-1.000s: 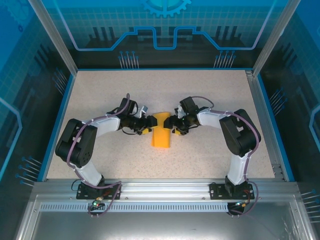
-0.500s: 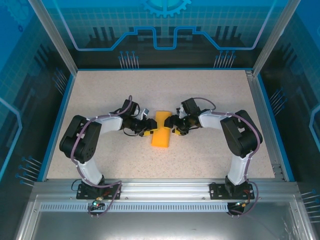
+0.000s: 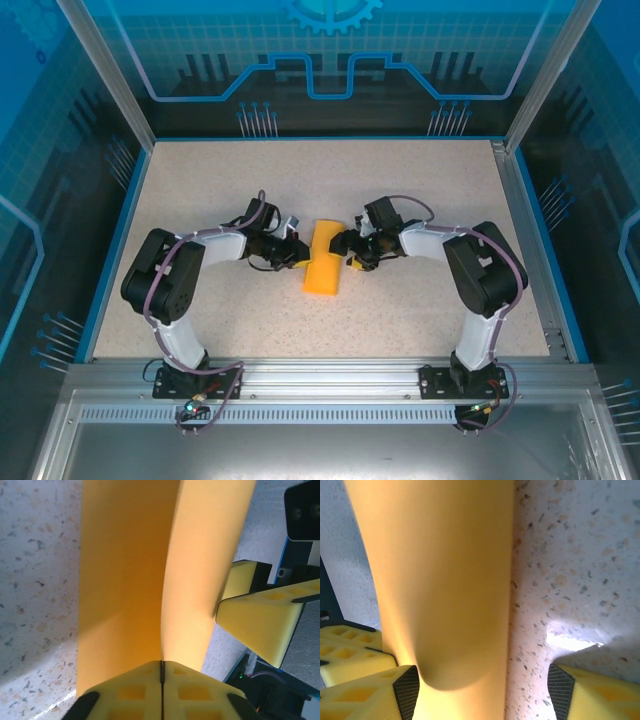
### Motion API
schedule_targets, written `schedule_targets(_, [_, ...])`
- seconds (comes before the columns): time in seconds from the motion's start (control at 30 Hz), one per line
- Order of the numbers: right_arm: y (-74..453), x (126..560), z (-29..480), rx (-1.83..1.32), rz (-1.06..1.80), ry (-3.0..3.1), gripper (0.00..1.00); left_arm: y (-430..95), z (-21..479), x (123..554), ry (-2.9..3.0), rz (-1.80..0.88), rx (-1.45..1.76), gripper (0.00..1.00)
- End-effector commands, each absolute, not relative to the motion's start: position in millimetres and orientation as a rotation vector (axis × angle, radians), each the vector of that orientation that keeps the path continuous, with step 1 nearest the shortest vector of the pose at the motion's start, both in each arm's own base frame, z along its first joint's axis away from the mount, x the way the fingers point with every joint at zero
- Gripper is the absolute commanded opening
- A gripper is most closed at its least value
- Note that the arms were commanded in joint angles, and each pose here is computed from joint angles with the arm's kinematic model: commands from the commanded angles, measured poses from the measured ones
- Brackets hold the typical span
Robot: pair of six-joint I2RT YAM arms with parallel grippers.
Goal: Fold a paper plane with a square sheet of paper (pick it up from the middle)
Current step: First fold in half a square sheet of paper at the center of the table.
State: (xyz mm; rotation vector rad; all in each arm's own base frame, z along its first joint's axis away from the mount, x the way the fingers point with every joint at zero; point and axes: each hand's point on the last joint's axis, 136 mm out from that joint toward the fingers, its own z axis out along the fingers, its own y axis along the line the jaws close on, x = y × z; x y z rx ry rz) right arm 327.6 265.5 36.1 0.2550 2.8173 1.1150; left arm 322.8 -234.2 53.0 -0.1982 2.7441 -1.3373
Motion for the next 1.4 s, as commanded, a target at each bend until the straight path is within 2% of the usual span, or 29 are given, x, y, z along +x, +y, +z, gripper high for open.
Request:
schedule_targets(0.0, [254.3,328.9,50.8,0.259,1.041,2.786,0.74,-237.9,56.1,329.5,2.726,-1.337,-0.174,0.03])
schedule_targets(0.23, [258.0,314.4,52.2,0.171,0.857,2.793,0.69,-237.8,54.2,328.8,2.73,-1.339,-0.171,0.03])
schedule_targets(0.33, [258.4,309.8,42.9,0.179,0.744,2.85,0.61,-237.6,52.2,327.6,2.736,-1.341,-0.176,0.03])
schedule_targets(0.47, [265.2,310.2,36.4,0.194,0.726,2.856,0.57,-237.8,51.8,327.1,2.738,-1.343,-0.174,0.03])
schedule_targets(0.77, [272.5,319.4,41.3,0.225,0.882,2.798,0.56,-237.6,52.9,326.4,2.737,-1.344,-0.173,0.03])
schedule_targets(1.03, [262.9,315.7,24.0,0.252,0.77,2.869,0.54,-237.0,51.8,326.6,2.739,-1.337,-0.174,0.03])
schedule_targets(1.23, [266.3,316.6,21.0,0.242,0.787,2.874,0.53,-235.7,49.5,325.3,2.746,-1.326,-0.178,0.03])
schedule_targets(1.37, [262.8,314.4,19.0,0.216,0.693,2.912,0.54,-232.9,49.5,325.5,2.755,-1.296,-0.186,0.23])
